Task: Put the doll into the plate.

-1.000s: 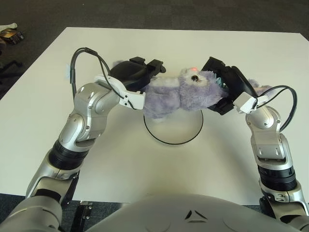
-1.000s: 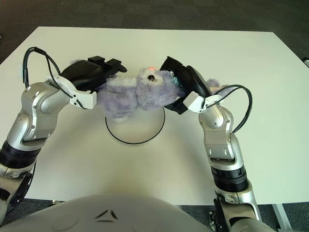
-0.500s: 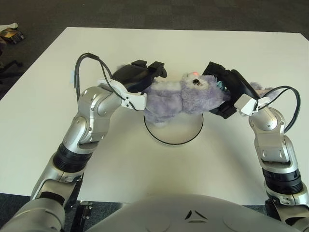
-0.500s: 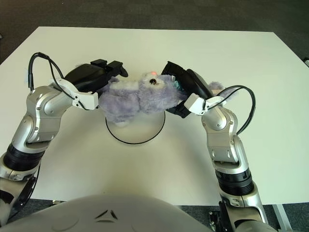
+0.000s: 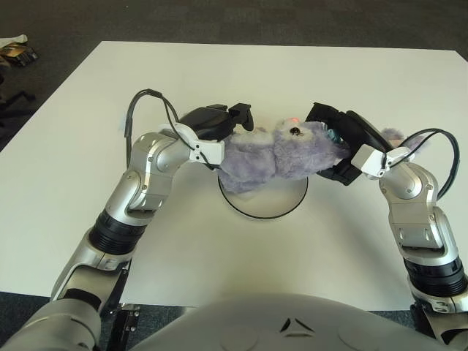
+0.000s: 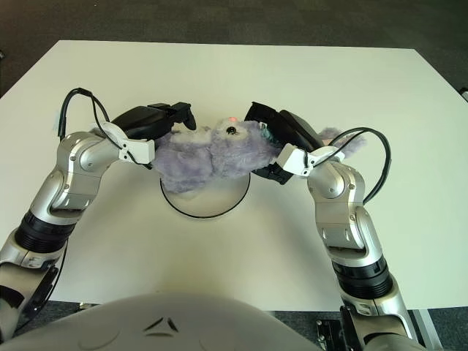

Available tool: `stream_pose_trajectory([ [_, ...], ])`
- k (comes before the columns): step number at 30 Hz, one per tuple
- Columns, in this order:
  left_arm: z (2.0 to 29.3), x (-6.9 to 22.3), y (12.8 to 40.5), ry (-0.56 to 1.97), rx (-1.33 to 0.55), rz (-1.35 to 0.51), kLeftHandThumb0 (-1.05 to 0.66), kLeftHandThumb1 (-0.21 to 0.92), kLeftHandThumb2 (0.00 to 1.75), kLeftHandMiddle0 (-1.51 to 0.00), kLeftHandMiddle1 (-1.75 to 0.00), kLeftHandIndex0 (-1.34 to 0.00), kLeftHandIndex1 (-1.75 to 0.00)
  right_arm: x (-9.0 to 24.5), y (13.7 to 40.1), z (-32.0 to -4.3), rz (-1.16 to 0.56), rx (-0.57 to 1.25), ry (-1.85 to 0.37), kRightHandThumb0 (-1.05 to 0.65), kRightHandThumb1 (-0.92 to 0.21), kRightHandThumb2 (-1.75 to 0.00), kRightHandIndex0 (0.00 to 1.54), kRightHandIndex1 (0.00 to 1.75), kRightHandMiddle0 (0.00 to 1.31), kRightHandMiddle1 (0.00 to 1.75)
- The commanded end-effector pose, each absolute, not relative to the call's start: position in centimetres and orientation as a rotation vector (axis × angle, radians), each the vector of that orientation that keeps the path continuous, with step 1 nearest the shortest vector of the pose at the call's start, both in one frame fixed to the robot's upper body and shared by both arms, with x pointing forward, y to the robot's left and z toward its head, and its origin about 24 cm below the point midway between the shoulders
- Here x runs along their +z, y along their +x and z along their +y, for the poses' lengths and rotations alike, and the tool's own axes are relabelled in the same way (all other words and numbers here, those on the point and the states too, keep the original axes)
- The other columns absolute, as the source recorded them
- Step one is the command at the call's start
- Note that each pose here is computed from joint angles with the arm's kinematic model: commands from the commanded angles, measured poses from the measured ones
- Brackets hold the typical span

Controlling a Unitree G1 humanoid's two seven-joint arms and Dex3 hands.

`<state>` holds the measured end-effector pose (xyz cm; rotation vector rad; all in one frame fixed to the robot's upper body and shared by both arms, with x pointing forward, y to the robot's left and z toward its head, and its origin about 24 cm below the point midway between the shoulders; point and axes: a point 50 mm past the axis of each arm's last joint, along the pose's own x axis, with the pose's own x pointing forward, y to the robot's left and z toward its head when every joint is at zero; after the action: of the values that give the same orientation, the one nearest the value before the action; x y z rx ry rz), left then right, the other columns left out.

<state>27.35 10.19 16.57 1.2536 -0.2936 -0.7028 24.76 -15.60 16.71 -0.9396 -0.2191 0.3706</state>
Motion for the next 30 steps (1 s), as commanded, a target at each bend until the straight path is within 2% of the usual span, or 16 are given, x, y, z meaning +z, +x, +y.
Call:
stream_pose_trajectory([
  [1, 10.2, 16.0, 27.8, 1.205, -0.730, -0.253, -0.59, 0.52, 0.85, -0.42, -1.75, -0.06, -1.47, 16.9, 24.5, -15.5, -0.238, 0.419, -0.992, -0.01, -0.21, -1.39, 0.68, 1.74, 0.55, 1.58],
  [8, 10.5, 15.8, 28.3, 1.172, -0.739, -0.215, -0.53, 0.45, 0.94, -0.31, -1.67, -0.08, -1.48, 17.2, 24.1, -15.6, -0.226, 0.438, -0.979, -0.01, -0.36, -1.20, 0.62, 1.62, 0.43, 1.66],
  [11, 10.7, 15.9, 28.4, 1.169, -0.734, -0.204, -0.49, 0.41, 0.98, -0.27, -1.62, -0.08, -1.46, 17.4, 24.2, -15.6, -0.199, 0.431, -0.937, -0.01, -0.51, -0.98, 0.54, 1.51, 0.37, 1.69],
  [14, 11.0, 16.0, 28.4, 1.166, -0.722, -0.200, -0.48, 0.38, 1.00, -0.27, -1.62, -0.09, -1.44, 17.5, 24.2, -15.6, -0.189, 0.436, -0.895, -0.26, -0.65, -0.78, 0.46, 1.35, 0.41, 1.63],
  [17, 11.3, 16.2, 28.2, 1.159, -0.709, -0.203, -0.49, 0.37, 1.00, -0.27, -1.70, -0.07, -1.42, 17.5, 24.2, -15.8, -0.182, 0.445, -0.863, -0.57, -0.59, -0.75, 0.44, 1.14, 0.14, 1.38],
  [19, 11.4, 16.3, 28.1, 1.153, -0.706, -0.204, -0.51, 0.36, 1.00, -0.27, -1.72, -0.06, -1.42, 17.6, 24.2, -15.8, -0.179, 0.445, -0.853, -0.68, -0.60, -0.70, 0.42, 1.03, 0.07, 1.25],
  [23, 11.5, 16.4, 27.9, 1.118, -0.703, -0.208, -0.53, 0.36, 0.98, -0.27, -1.72, -0.03, -1.42, 17.8, 24.2, -16.2, -0.173, 0.466, -0.838, -0.79, -0.62, -0.63, 0.36, 0.90, 0.02, 1.08],
  [26, 11.7, 16.6, 27.9, 1.067, -0.708, -0.200, -0.56, 0.35, 0.97, -0.24, -1.58, -0.01, -1.38, 18.1, 24.2, -16.4, -0.179, 0.481, -0.820, -0.84, -0.63, -0.59, 0.23, 0.77, 0.00, 0.94],
  [30, 11.8, 16.8, 27.8, 1.020, -0.716, -0.180, -0.59, 0.37, 0.94, -0.20, -1.45, 0.00, -1.28, 18.6, 24.2, -16.7, -0.191, 0.496, -0.785, -0.84, -0.59, -0.59, 0.13, 0.64, 0.00, 0.86],
])
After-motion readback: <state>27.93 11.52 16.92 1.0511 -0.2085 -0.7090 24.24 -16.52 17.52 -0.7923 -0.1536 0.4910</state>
